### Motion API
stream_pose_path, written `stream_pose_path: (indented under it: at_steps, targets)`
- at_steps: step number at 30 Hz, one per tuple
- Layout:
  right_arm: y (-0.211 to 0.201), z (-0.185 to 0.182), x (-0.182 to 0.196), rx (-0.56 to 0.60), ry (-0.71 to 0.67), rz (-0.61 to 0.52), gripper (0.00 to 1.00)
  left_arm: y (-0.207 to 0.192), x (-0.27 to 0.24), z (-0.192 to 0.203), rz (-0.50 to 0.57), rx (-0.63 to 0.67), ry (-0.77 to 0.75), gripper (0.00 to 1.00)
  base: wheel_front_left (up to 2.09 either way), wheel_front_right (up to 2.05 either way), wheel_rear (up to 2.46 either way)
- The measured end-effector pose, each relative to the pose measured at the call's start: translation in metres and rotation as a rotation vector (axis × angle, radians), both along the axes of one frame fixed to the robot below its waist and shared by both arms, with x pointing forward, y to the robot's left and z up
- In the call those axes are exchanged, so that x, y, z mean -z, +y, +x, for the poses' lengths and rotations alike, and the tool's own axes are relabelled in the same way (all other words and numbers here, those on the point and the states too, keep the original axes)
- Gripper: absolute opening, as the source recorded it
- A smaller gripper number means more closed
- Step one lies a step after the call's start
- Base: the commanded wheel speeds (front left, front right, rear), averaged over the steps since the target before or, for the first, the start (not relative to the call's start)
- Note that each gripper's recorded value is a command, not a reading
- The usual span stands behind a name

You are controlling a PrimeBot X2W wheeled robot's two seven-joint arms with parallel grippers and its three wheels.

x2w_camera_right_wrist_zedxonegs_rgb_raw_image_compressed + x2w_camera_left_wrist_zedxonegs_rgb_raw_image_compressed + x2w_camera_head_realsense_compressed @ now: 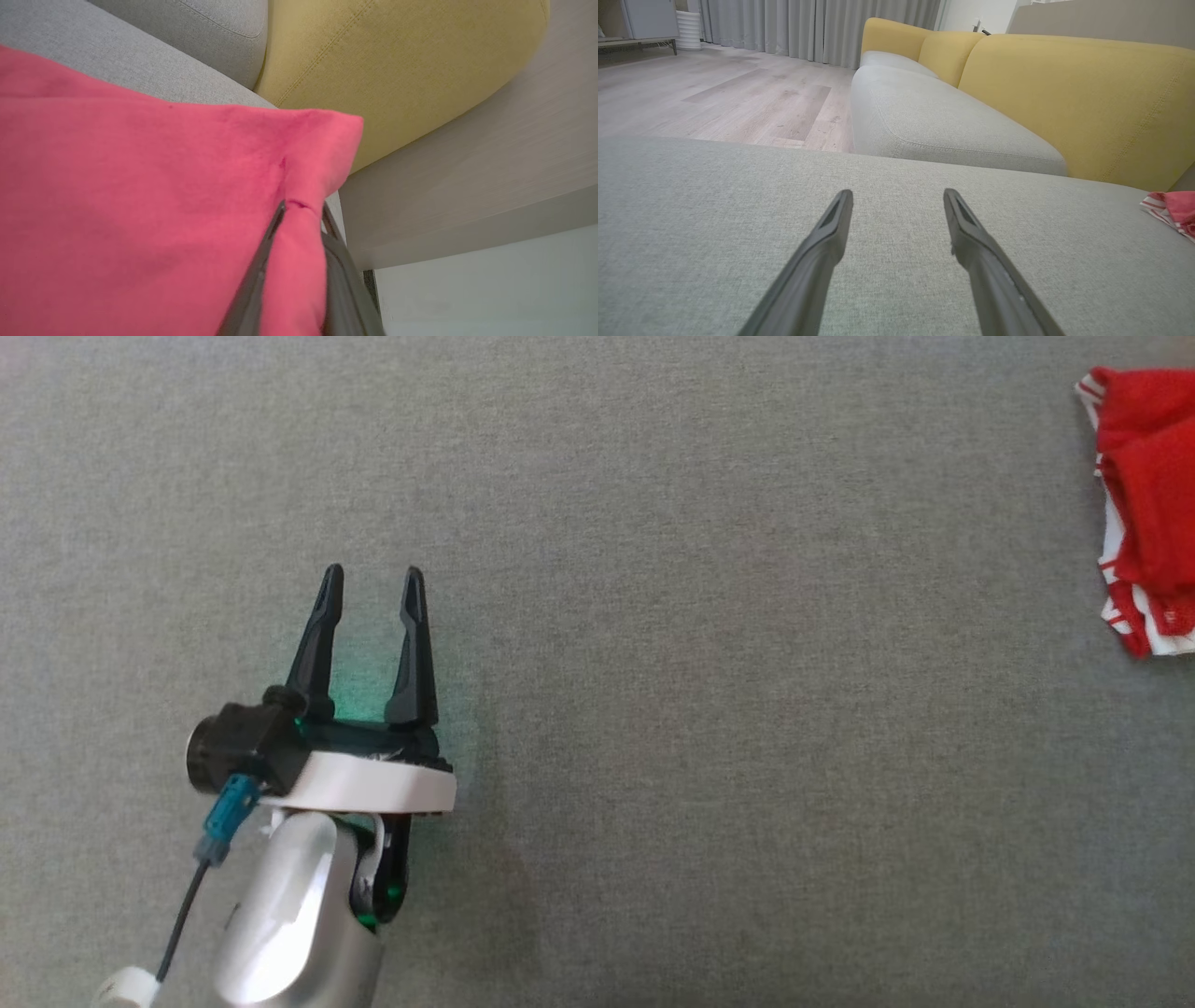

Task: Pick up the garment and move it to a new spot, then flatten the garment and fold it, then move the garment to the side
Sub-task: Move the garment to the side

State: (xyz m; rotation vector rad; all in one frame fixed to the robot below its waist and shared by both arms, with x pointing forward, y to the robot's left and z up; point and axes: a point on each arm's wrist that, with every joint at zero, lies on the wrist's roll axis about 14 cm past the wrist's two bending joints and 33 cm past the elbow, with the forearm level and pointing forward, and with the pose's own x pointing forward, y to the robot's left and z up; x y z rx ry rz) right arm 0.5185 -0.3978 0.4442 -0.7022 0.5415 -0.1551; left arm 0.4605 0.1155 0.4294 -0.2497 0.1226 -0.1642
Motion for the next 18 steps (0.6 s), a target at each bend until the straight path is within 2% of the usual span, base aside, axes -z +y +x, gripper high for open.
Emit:
stream_pose_path:
  at_steps: [1, 2, 3, 11, 18]
  targets:
    - [0.0, 0.001, 0.0, 0.006, -0.004, 0.006, 0.07, 0.0, 0.0, 0.0, -0.001, 0.001, 0.0, 1.0, 0.0, 0.0, 0.0]
    - [0.0, 0.001, 0.0, 0.011, -0.006, 0.009, 0.71, 0.001, 0.0, 0.0, -0.001, 0.001, 0.0, 1.0, 0.0, 0.0, 0.0]
    - [0.0, 0.001, -0.001, 0.011, -0.011, 0.009, 1.0, 0.001, 0.0, 0.0, -0.001, 0.001, 0.001, 1.0, 0.0, 0.0, 0.0]
    - [0.014, 0.005, -0.036, 0.007, -0.132, 0.039, 1.0, -0.002, -0.018, -0.001, -0.004, 0.007, -0.041, 1.0, 0.0, 0.0, 0.0]
    - [0.064, 0.007, -0.091, -0.088, -0.345, 0.136, 1.0, -0.003, -0.046, -0.011, -0.007, 0.002, -0.105, 1.0, 0.0, 0.0, 0.0]
